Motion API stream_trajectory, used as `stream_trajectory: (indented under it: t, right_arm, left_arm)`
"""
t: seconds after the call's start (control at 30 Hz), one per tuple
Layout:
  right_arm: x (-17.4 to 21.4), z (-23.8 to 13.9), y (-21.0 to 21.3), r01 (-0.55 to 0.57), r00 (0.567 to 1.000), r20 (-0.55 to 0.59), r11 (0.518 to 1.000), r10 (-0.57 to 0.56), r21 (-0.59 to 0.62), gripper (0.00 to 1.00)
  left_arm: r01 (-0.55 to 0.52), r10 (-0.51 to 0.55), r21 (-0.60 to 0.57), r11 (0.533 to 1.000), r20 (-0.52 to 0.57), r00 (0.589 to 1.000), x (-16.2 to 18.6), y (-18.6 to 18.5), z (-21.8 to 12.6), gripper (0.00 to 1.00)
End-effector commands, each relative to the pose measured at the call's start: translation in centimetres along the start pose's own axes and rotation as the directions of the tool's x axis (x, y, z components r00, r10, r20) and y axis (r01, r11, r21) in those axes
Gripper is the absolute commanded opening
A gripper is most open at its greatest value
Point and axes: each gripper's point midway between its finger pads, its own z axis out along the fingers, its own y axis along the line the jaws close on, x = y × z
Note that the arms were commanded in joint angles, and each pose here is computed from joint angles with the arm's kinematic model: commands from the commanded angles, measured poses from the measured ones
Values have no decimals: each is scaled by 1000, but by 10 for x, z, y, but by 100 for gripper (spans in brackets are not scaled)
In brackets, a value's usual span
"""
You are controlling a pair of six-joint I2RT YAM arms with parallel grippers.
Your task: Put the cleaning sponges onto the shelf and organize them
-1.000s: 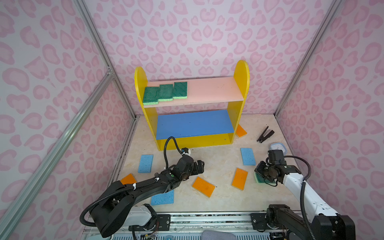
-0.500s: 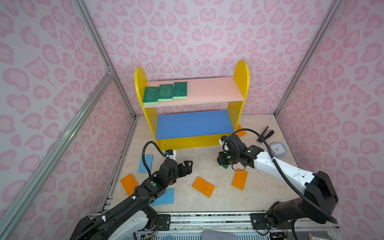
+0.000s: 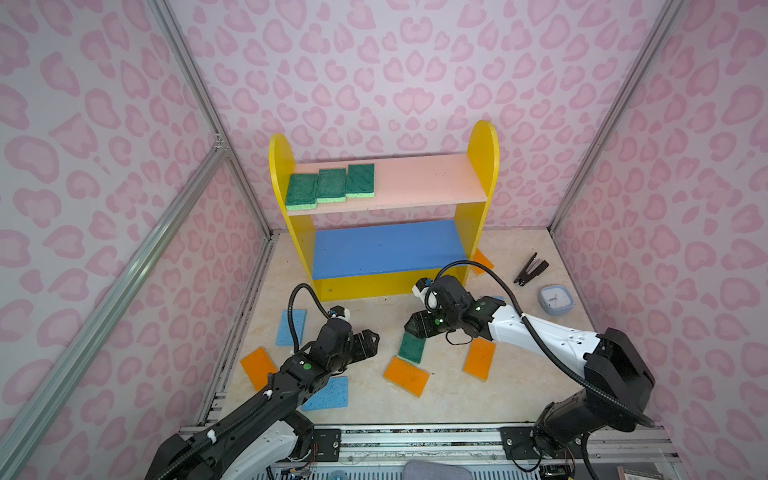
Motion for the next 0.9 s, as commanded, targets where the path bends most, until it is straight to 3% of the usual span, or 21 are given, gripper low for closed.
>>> stream_trajectory:
  t: [0.0,0.27,0.53,0.87]
  right_arm:
    - [0,-12,-12,-67,996,54,997,69,-31,59]
    - [9,-40,-54,-166,977,131,986,168,-26,59]
    - [20,-40,-66,-199,970,135,979,202,-30,59]
    - [30,-41,-74,-220,966,133,975,222,-27,59]
  left_arm:
    - [-72,76,75,995,-41,996,-1,-21,10,80]
    - [-152,171,130,980,-155,973,25,-53,35,74]
    - [-141,167,120,983,-239,957,43,-57,61,69]
    - [-116,152,140,983,-280,948,43,-71,85,49]
